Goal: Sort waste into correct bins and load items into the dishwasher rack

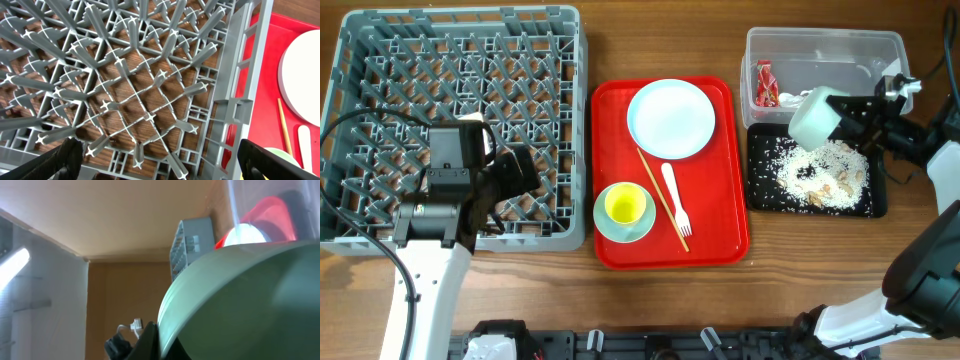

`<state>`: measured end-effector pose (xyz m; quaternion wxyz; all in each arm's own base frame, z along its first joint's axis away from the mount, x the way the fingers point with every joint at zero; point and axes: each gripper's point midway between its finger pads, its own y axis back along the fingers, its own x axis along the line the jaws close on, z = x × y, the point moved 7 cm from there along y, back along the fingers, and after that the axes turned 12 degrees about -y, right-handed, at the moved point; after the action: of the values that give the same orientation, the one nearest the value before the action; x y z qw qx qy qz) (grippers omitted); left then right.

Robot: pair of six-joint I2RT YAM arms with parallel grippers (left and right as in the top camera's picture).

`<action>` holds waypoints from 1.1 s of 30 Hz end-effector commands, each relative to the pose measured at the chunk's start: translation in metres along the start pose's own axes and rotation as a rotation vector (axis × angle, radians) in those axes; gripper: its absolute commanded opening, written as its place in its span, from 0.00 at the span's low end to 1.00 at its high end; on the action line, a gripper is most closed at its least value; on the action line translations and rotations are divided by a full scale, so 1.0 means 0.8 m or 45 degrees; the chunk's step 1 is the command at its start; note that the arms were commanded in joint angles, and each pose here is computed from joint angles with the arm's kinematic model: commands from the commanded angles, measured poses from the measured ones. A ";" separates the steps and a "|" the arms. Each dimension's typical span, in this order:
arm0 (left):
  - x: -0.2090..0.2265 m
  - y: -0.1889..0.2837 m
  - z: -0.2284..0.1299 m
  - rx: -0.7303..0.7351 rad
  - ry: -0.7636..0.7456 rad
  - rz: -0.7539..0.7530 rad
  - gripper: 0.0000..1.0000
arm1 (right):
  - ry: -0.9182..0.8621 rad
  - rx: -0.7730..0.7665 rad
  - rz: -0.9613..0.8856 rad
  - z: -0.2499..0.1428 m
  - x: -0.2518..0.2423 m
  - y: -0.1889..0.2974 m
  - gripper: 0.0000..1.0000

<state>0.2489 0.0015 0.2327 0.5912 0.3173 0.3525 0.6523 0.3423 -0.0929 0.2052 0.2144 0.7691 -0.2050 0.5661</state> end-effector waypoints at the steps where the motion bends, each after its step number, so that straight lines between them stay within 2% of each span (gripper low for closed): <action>1: 0.001 0.004 0.007 -0.025 0.010 0.013 1.00 | -0.263 -0.197 -0.349 0.008 -0.048 -0.003 0.04; 3: 0.001 0.004 0.007 -0.026 0.010 0.013 1.00 | -0.253 -0.226 -0.527 0.002 -0.067 -0.007 0.05; 6: 0.001 0.004 0.007 -0.026 0.009 0.013 1.00 | -0.098 -0.142 -0.667 -0.015 -0.075 -0.025 0.04; 10: 0.001 0.004 0.007 -0.026 0.001 0.014 1.00 | 0.193 -0.081 -0.704 -0.040 -0.024 -0.054 0.04; 15: 0.001 0.004 0.007 -0.026 0.001 0.013 1.00 | 0.725 -0.135 -0.960 -0.104 0.057 -0.127 0.04; 20: 0.001 0.004 0.007 -0.026 0.001 0.013 1.00 | 1.133 -0.163 -0.977 -0.145 0.080 -0.218 0.04; 23: 0.001 0.004 0.007 -0.026 0.001 0.013 1.00 | 1.259 -0.188 -1.016 -0.153 0.065 -0.264 0.04; 25: 0.001 0.004 0.007 -0.026 0.001 0.013 1.00 | 1.284 -0.113 -1.024 -0.159 0.039 -0.299 0.04; 28: 0.001 0.004 0.007 -0.026 0.001 0.013 1.00 | 1.282 0.000 -1.066 -0.161 -0.010 -0.341 0.04; 33: 0.001 0.004 0.007 -0.025 0.001 0.013 1.00 | 1.199 0.112 -1.200 -0.145 -0.096 -0.375 0.04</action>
<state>0.2492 0.0015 0.2330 0.5917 0.3166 0.3517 0.6526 0.3909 0.2232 0.1617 0.4652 0.4511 0.2711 0.7118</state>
